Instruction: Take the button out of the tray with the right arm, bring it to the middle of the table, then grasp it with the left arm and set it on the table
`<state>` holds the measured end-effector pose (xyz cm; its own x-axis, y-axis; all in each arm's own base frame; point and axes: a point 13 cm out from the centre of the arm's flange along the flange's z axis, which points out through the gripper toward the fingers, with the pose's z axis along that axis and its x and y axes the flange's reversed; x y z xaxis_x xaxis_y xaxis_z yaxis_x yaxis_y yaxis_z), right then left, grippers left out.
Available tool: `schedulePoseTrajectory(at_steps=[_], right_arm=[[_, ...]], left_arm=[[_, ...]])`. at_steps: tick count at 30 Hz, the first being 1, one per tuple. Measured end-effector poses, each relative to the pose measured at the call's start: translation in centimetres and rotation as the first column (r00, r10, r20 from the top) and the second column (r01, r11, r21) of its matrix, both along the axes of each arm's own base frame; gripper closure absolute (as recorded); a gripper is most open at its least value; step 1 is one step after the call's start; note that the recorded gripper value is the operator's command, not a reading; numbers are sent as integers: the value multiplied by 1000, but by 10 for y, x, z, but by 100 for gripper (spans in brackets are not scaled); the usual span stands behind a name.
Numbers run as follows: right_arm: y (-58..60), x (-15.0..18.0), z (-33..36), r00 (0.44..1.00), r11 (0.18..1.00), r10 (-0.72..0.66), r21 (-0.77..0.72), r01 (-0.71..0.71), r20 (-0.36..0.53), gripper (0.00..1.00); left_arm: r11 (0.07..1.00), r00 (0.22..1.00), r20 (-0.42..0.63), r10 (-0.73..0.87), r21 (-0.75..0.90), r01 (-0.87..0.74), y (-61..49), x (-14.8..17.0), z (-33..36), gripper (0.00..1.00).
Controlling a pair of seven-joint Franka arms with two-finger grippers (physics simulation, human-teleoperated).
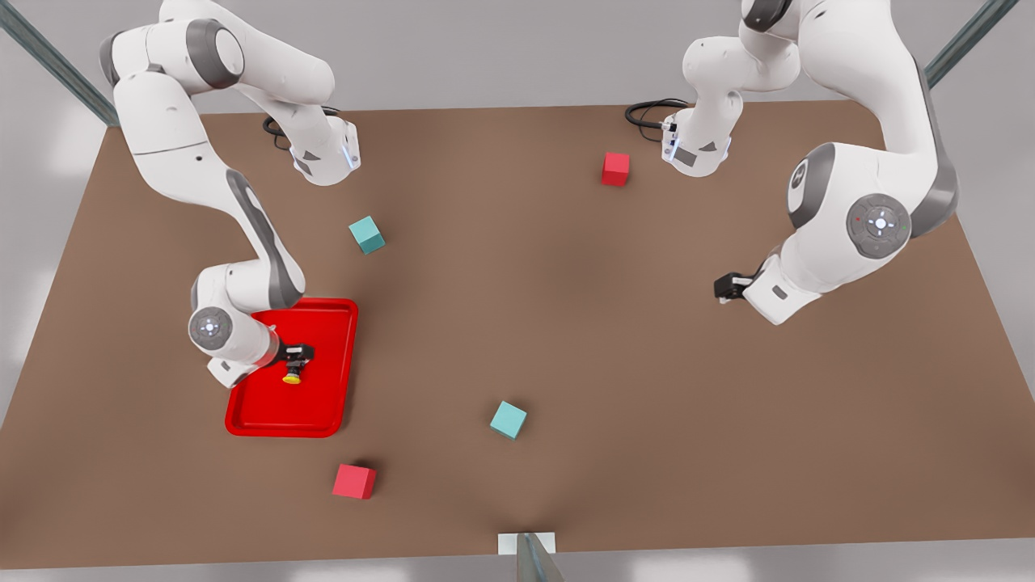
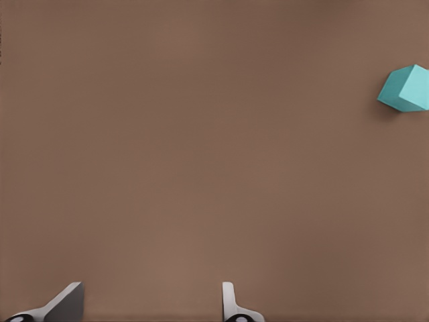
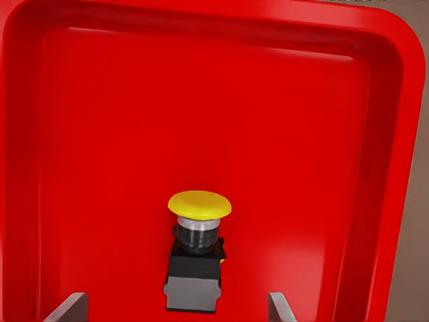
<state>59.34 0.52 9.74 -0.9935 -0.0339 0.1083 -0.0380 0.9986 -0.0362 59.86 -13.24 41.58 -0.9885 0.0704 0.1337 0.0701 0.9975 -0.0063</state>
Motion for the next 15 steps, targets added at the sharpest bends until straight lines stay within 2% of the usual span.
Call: schedulePoseTrajectory(at_steps=[6, 15], right_arm=[[-7, -12, -14, 1000, 1000, 15, 8, -15, 3, 0], [-19, -6, -21, 999, 1000, 22, 4, -22, 30, 0]], left_arm=[[1000, 1000, -4, 16, 2, -16, -1, -1, -1, 0], [1000, 1000, -8, 29, 3, -29, -2, -1, -2, 0]])
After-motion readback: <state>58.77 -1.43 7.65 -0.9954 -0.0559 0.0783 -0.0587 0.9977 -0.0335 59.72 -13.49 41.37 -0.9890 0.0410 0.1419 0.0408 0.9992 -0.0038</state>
